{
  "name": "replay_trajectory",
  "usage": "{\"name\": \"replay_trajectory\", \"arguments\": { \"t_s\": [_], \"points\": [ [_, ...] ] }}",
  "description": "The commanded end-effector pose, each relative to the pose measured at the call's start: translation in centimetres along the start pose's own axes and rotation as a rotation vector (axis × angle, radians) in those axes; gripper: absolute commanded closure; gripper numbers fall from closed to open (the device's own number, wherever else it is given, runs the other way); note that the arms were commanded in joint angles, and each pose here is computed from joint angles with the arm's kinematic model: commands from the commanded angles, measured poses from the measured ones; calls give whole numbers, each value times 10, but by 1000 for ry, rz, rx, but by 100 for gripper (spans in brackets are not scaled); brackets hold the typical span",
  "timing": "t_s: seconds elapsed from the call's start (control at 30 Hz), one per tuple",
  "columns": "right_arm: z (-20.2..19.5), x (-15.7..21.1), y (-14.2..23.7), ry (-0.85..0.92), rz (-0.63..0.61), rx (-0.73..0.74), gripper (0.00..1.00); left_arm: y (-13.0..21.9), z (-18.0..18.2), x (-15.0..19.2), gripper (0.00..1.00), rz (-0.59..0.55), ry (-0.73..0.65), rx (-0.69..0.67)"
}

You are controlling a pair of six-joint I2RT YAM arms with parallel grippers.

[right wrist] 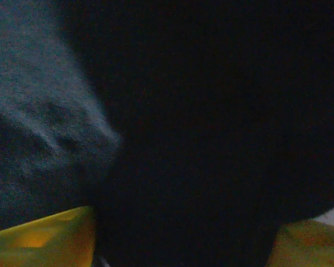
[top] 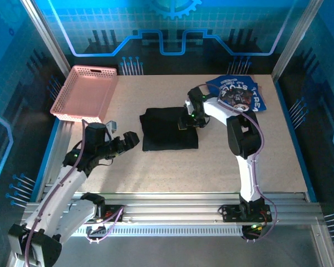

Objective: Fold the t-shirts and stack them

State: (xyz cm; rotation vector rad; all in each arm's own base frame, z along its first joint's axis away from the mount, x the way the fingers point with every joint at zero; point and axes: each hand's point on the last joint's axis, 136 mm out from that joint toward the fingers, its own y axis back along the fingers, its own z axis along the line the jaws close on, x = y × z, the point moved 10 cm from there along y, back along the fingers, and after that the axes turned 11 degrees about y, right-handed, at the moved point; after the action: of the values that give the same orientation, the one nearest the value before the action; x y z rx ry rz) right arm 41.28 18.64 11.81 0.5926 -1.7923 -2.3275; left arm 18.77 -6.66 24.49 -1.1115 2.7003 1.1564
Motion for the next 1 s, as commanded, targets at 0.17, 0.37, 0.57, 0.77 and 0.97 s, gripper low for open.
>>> {"name": "replay_trajectory", "arguments": {
  "t_s": [0.17,0.37,0.57,0.77,0.97],
  "points": [
    [-1,-11,2,35,106,265,95,15,2,3,1,-27,4,4],
    [7,-47,75,176,-22,594,100,20,-18,-8,1,-61,-57,70],
    [-4,-78,114,281,-97,835,100,8,-25,-15,1,-41,-92,89],
    [-27,-97,127,310,-128,948,100,-6,-20,-17,1,1,-85,56],
    [-64,-105,151,217,-210,984,100,-7,-17,-18,1,-22,-51,34]
  ]
}}
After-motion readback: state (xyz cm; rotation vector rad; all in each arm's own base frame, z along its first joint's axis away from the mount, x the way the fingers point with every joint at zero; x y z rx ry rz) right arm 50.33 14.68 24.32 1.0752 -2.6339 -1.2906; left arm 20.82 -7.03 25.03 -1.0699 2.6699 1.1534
